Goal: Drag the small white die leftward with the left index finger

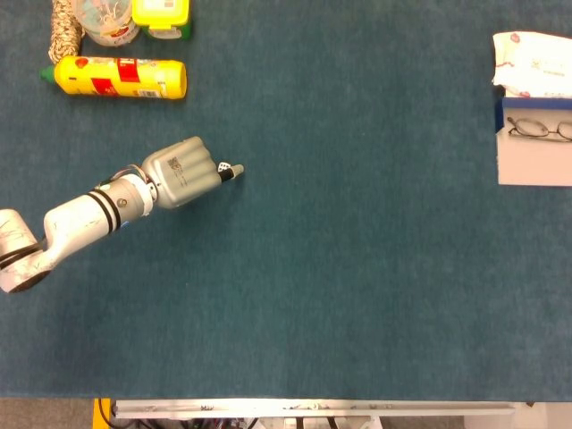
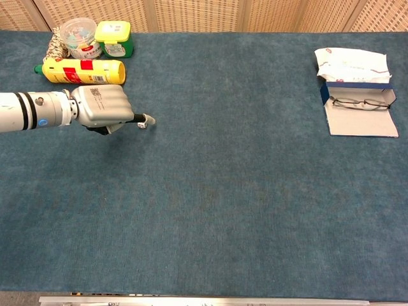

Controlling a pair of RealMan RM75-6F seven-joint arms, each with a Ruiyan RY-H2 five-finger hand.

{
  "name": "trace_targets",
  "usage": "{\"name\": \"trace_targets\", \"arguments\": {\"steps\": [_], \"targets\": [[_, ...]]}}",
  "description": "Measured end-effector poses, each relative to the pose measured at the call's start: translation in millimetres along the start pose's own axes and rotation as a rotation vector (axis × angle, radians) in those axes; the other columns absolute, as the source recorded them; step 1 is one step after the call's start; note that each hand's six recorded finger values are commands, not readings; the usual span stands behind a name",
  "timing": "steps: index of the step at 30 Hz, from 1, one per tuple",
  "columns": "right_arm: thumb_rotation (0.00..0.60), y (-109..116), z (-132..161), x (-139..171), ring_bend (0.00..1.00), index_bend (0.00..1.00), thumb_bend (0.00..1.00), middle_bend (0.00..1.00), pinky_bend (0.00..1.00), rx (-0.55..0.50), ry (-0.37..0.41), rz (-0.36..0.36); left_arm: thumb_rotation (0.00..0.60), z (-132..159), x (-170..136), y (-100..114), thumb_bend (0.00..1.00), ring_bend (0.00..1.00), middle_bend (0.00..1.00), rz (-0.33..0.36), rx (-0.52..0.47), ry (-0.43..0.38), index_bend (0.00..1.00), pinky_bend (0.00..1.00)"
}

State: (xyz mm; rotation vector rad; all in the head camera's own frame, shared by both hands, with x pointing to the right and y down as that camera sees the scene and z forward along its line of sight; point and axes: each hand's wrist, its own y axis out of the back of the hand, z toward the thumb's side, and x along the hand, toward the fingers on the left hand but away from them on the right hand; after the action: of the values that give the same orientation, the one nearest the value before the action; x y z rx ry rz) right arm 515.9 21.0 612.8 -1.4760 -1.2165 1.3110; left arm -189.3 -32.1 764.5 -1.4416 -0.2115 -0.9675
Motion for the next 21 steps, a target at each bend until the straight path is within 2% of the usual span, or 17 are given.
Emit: {"name": "trace_targets", "arguments": {"steps": [21], "targets": [[0.600, -0.6, 0.4, 1.1, 0.17, 0.34, 0.06, 0.32, 0.26, 0.006, 0.000, 0.002, 0.600, -6.9, -11.5, -12.1, 0.98, 0.91, 1.00, -0.014, 0.047, 0.013, 0.11, 1.00]]}}
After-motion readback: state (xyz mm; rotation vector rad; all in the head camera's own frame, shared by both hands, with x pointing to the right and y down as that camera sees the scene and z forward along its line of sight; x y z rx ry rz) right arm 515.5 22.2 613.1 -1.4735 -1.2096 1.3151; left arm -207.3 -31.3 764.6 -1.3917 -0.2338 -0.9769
